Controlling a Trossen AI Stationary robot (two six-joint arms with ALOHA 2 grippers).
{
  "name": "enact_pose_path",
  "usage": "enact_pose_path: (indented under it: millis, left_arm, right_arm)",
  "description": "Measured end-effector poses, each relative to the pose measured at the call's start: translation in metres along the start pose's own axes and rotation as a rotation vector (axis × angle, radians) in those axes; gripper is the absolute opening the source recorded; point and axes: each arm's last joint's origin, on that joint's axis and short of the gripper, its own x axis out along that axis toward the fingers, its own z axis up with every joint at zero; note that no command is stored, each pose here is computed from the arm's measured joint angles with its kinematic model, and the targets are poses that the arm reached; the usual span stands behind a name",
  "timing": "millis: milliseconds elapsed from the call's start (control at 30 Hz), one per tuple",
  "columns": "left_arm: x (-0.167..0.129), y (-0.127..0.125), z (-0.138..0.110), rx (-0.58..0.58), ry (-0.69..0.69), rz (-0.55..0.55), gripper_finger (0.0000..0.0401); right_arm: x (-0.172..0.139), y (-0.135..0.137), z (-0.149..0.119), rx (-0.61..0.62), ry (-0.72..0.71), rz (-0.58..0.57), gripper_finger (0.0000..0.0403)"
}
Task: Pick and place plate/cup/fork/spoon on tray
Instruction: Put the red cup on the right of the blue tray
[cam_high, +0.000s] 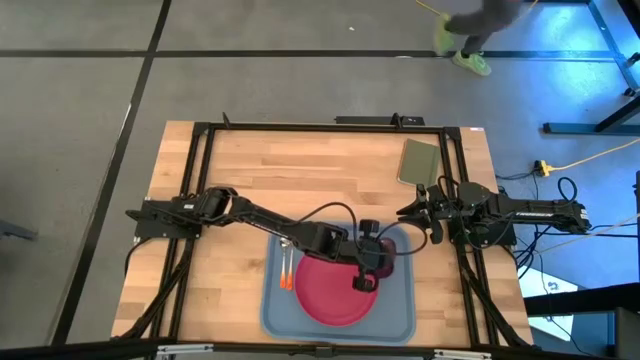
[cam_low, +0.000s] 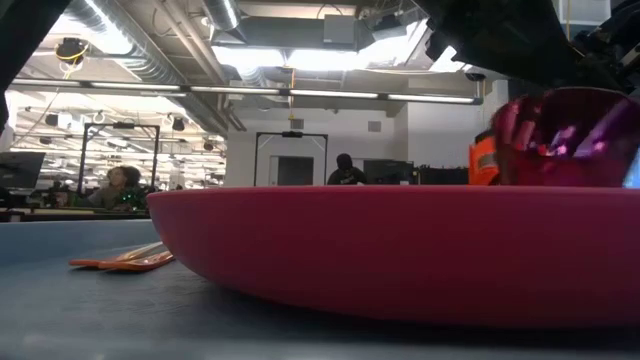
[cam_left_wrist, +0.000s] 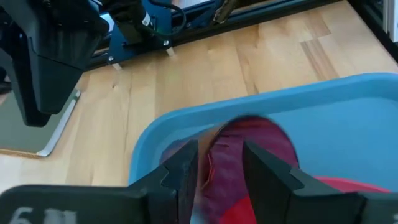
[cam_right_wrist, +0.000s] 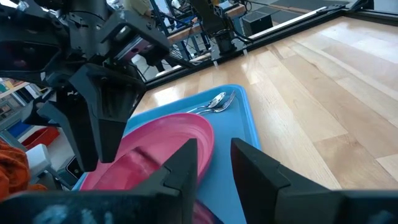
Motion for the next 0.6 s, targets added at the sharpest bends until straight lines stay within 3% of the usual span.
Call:
enact_pose_path:
  millis: [600]
  left_arm:
    - [-0.0010, -0.0038, 0.0004, -0.057, -0.003, -0.024, 0.0118]
  right_arm:
    - [0.0000, 0.0000, 0.0000, 0.000, 0.000, 0.000, 0.0101]
